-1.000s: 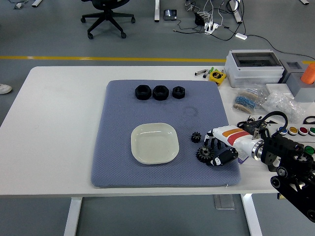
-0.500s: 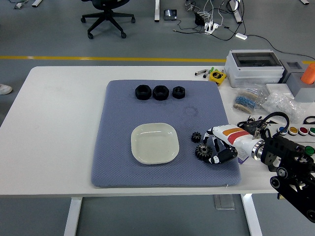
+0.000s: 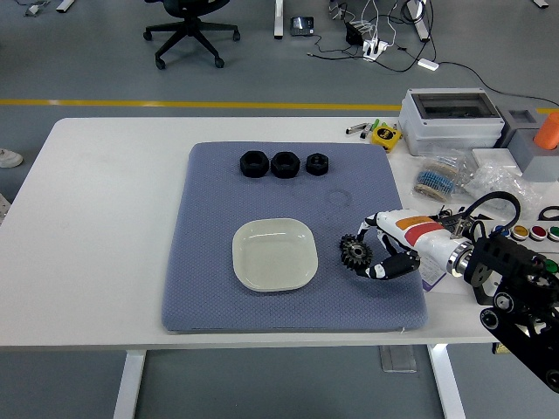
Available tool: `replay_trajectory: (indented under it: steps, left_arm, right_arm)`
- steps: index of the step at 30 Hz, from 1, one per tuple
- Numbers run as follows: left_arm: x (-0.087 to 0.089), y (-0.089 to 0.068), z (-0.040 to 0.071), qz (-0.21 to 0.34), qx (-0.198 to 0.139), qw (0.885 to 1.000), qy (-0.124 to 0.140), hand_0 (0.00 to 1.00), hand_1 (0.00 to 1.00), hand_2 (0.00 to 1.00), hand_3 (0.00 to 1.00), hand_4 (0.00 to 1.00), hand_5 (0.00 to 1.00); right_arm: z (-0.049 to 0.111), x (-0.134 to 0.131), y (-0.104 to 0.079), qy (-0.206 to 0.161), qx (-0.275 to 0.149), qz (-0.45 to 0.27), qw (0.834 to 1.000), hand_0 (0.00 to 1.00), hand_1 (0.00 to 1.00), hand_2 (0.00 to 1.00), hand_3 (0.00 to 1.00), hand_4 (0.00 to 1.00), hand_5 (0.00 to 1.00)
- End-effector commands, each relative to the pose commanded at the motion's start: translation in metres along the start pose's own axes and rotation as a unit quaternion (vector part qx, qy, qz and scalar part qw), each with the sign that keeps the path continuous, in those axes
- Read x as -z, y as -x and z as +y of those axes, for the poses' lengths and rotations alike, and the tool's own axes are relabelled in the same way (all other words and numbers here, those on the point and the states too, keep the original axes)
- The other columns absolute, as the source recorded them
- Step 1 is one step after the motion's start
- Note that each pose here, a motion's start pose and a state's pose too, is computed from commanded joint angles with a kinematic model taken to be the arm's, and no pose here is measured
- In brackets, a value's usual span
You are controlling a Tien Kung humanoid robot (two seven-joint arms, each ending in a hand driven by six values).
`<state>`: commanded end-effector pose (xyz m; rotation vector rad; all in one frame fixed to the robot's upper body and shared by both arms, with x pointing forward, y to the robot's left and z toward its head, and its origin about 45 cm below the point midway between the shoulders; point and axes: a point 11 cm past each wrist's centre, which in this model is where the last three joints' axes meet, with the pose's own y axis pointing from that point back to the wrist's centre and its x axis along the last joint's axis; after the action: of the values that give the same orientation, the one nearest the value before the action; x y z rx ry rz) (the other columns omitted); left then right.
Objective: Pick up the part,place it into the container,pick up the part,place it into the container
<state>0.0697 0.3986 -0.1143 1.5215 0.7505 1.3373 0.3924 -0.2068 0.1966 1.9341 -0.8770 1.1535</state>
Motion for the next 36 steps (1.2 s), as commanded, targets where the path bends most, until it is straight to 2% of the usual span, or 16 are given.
replay_trajectory:
  steps: [9,19,20,21,26,27,32,33,36]
  left_arm:
    - [0.002,0.000,0.000,0.001,0.000,1.000,-0.002,0.744,0.697,0.671,0.581,0.641,0.605]
    - [0.003,-0.001,0.000,-0.002,0.000,1.000,-0.003,0.744,0.697,0.671,0.581,0.643,0.608]
    - [0.003,-0.001,0.000,-0.003,0.000,1.000,-0.003,0.744,0.697,0.671,0.581,0.643,0.608]
    - [0.003,-0.001,0.000,-0.003,0.000,1.000,-0.004,0.744,0.699,0.670,0.582,0.642,0.607]
    - [0.001,-0.002,0.000,-0.003,-0.001,1.000,-0.003,0.744,0.699,0.670,0.582,0.642,0.607]
    - [0.001,-0.002,0.000,-0.003,-0.001,1.000,-0.003,0.746,0.700,0.671,0.583,0.642,0.607]
    - [0.001,-0.003,0.000,-0.002,-0.002,1.000,-0.003,0.746,0.700,0.671,0.583,0.642,0.607]
    - [0.000,-0.003,0.000,-0.003,-0.002,1.000,-0.003,0.746,0.699,0.670,0.583,0.641,0.607]
    - [0.000,-0.003,0.000,-0.003,-0.002,1.000,-0.002,0.746,0.699,0.670,0.583,0.641,0.607]
  right_arm:
    - [-0.010,0.039,-0.018,-0.045,-0.018,0.018,0.999,0.002,0.002,0.110,0.458,0.823,0.370]
    - [-0.039,0.093,-0.026,-0.097,-0.025,0.037,0.994,0.002,0.002,0.114,0.462,0.824,0.376]
    - [-0.042,0.097,-0.025,-0.098,-0.025,0.040,0.994,0.002,0.002,0.114,0.462,0.824,0.376]
    - [-0.044,0.100,-0.024,-0.099,-0.024,0.041,0.994,0.002,0.015,0.146,0.481,0.829,0.429]
    - [-0.059,0.106,-0.010,-0.094,-0.002,0.063,0.994,0.002,0.015,0.146,0.481,0.829,0.429]
    - [-0.062,0.106,-0.006,-0.092,0.004,0.070,0.993,0.024,0.057,0.193,0.518,0.998,0.556]
    - [-0.068,0.104,0.014,-0.085,0.042,0.101,0.990,0.024,0.057,0.193,0.518,0.998,0.556]
    - [-0.068,0.104,0.017,-0.087,0.044,0.106,0.990,0.092,0.091,0.228,0.864,0.998,0.720]
    - [-0.068,0.105,0.020,-0.091,0.042,0.116,0.988,0.092,0.091,0.228,0.864,0.998,0.720]
